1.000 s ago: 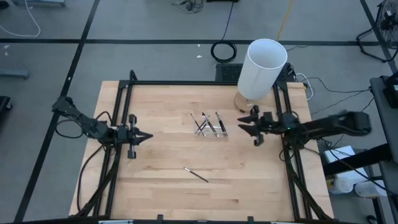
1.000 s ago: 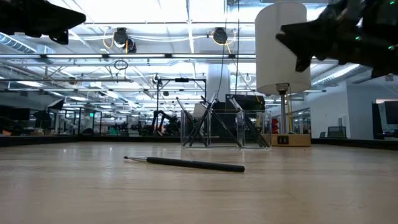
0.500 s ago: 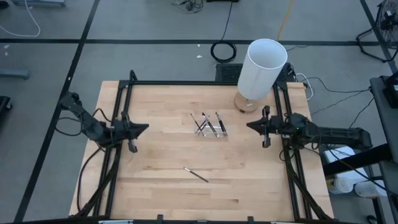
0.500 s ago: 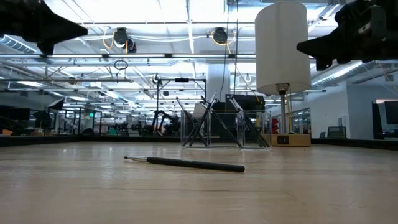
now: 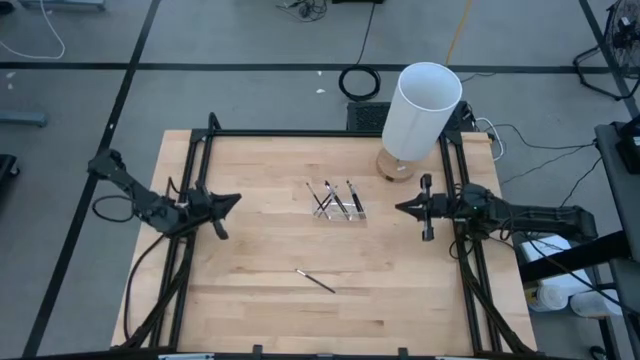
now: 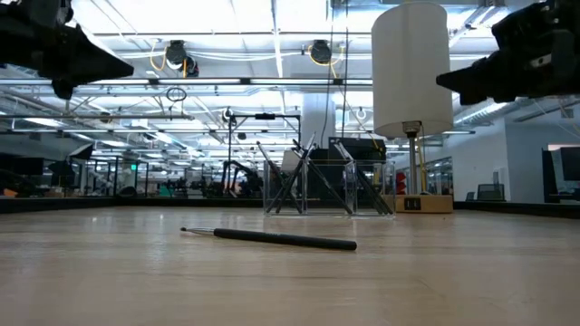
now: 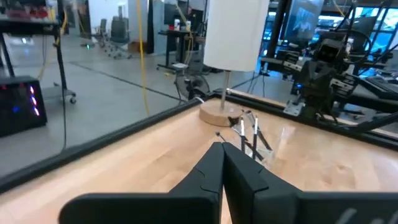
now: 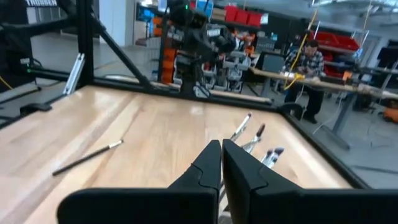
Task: Put items in baskets/containers
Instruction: Put the black eyeshadow brush into the left section of the transparent organizer
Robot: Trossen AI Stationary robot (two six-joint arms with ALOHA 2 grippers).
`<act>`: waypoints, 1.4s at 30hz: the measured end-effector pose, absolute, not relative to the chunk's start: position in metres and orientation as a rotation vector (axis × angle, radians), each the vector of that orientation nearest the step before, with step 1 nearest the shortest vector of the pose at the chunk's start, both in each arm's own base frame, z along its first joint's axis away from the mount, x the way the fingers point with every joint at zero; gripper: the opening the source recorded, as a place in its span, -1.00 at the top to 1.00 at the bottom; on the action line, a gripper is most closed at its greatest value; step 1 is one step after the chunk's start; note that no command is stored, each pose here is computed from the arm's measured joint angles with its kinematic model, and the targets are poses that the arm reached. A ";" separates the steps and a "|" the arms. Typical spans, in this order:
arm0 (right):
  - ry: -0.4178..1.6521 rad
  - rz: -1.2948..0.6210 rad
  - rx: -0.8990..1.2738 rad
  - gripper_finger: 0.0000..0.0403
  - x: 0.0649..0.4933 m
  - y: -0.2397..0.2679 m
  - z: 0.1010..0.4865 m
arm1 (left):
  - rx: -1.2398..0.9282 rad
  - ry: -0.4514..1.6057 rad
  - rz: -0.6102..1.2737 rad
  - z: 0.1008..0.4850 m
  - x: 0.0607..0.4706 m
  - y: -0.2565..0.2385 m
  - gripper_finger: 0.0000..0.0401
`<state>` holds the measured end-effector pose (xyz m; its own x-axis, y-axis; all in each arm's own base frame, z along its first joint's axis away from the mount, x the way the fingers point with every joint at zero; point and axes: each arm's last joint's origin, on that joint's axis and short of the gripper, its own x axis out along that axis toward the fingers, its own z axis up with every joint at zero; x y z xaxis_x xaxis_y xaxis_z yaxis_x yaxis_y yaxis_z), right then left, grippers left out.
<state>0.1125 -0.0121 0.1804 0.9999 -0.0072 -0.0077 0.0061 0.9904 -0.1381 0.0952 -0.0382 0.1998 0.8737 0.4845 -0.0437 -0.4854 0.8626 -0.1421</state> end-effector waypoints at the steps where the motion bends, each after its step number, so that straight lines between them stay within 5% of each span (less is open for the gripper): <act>1: 0.000 -0.007 -0.145 0.98 0.112 -0.012 0.181 | -0.163 0.010 0.505 0.199 0.097 -0.039 0.95; 14: -0.070 -0.010 -0.137 0.98 0.112 -0.012 0.188 | -0.389 0.138 0.414 0.184 0.145 -0.073 0.98; 26: -0.118 -0.017 -0.204 0.99 0.112 -0.012 0.193 | -0.256 0.645 0.330 0.233 0.249 -0.115 0.97; 35: -0.146 -0.017 -0.174 1.00 0.112 -0.012 0.195 | -0.026 1.070 0.102 0.262 0.329 -0.137 0.77; 42: -0.227 -0.012 -0.077 1.00 0.110 -0.012 0.203 | 0.096 1.278 -0.010 0.227 0.378 -0.142 0.43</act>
<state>0.1100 -0.0118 0.2031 0.9742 -0.0032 0.2255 0.0207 0.9970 -0.0751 0.3780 -0.1425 0.2275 0.2893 0.0460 -0.9561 0.0612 0.9959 0.0664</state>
